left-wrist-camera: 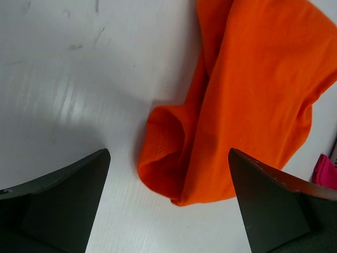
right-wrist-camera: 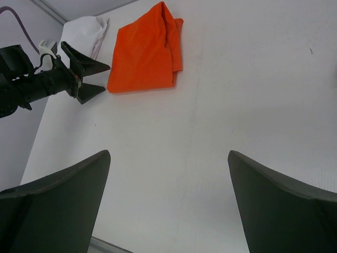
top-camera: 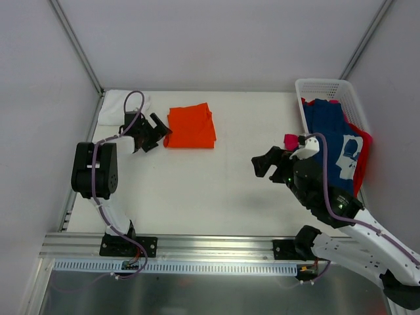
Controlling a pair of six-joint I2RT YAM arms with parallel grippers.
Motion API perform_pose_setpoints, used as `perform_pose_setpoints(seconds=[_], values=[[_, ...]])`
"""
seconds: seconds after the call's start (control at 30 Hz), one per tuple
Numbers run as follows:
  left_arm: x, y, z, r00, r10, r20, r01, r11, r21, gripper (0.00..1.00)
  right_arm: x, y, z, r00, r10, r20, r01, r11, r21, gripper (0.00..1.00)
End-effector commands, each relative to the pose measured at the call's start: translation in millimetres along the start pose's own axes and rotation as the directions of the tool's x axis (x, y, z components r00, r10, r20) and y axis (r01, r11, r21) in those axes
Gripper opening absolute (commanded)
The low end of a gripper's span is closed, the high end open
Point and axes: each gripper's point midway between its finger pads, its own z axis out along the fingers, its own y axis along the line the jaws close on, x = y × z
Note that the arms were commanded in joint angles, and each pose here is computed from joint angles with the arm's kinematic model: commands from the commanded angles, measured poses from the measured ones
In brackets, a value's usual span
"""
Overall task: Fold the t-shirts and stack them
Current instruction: Fold the tshirt, then neatly place the folded tshirt to the corner
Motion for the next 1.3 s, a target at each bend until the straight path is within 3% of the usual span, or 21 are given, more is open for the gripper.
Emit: perform_pose_setpoints(seconds=[0.0, 0.4, 0.53, 0.6, 0.63, 0.67, 0.7, 0.97, 1.1, 1.27], values=[[12.8, 6.5, 16.5, 0.997, -0.051, -0.054, 0.051, 0.999, 0.0, 0.99, -8.4, -0.2, -4.3, 1.0, -0.008, 0.014, 0.008, 1.0, 0.014, 0.99], [50.0, -45.1, 64.8, 0.98, -0.07, -0.188, 0.096, 0.986, 0.133, 0.99, -17.8, -6.5, 3.3, 0.996, -0.08, 0.044, 0.076, 0.994, 0.078, 1.0], [69.1, -57.5, 79.3, 0.971, -0.071, -0.228, 0.106, 0.984, 0.146, 0.95, -19.2, -11.7, -0.8, 0.995, -0.081, 0.056, 0.077, 0.994, 0.083, 0.99], [75.9, -59.6, 84.4, 0.968, -0.065, -0.24, 0.103, 0.984, 0.148, 0.75, -22.1, -14.9, -6.1, 0.994, -0.079, 0.069, 0.073, 0.994, 0.084, 1.0], [77.0, -59.5, 86.5, 0.968, -0.071, -0.241, 0.109, 0.983, 0.149, 0.58, -22.9, -16.5, -7.9, 0.994, -0.077, 0.074, 0.071, 0.994, 0.086, 0.99], [78.0, -59.5, 87.6, 0.968, -0.072, -0.242, 0.111, 0.983, 0.148, 0.09, -25.6, -18.1, -12.1, 0.994, -0.073, 0.085, 0.066, 0.994, 0.082, 0.99], [79.5, -56.1, 89.8, 0.967, -0.081, -0.243, 0.116, 0.984, 0.137, 0.0, -26.5, -20.5, -14.3, 0.993, -0.073, 0.089, 0.065, 0.994, 0.089, 0.99], [71.5, -62.2, 81.4, 0.977, -0.027, -0.213, 0.058, 0.988, 0.141, 0.0, -32.8, -25.3, -25.7, 0.991, -0.047, 0.122, 0.038, 0.996, 0.076, 0.99], [57.7, -73.0, 69.6, 0.981, 0.064, -0.185, -0.032, 0.985, 0.17, 0.0, -26.8, -24.2, -25.1, 0.994, -0.028, 0.106, 0.022, 0.998, 0.062, 1.0], [7.0, -92.7, 53.0, 0.977, 0.167, -0.13, -0.144, 0.975, 0.168, 0.0, -19.2, -26.1, -25.1, 0.995, -0.013, 0.094, 0.009, 0.999, 0.05, 1.0]])
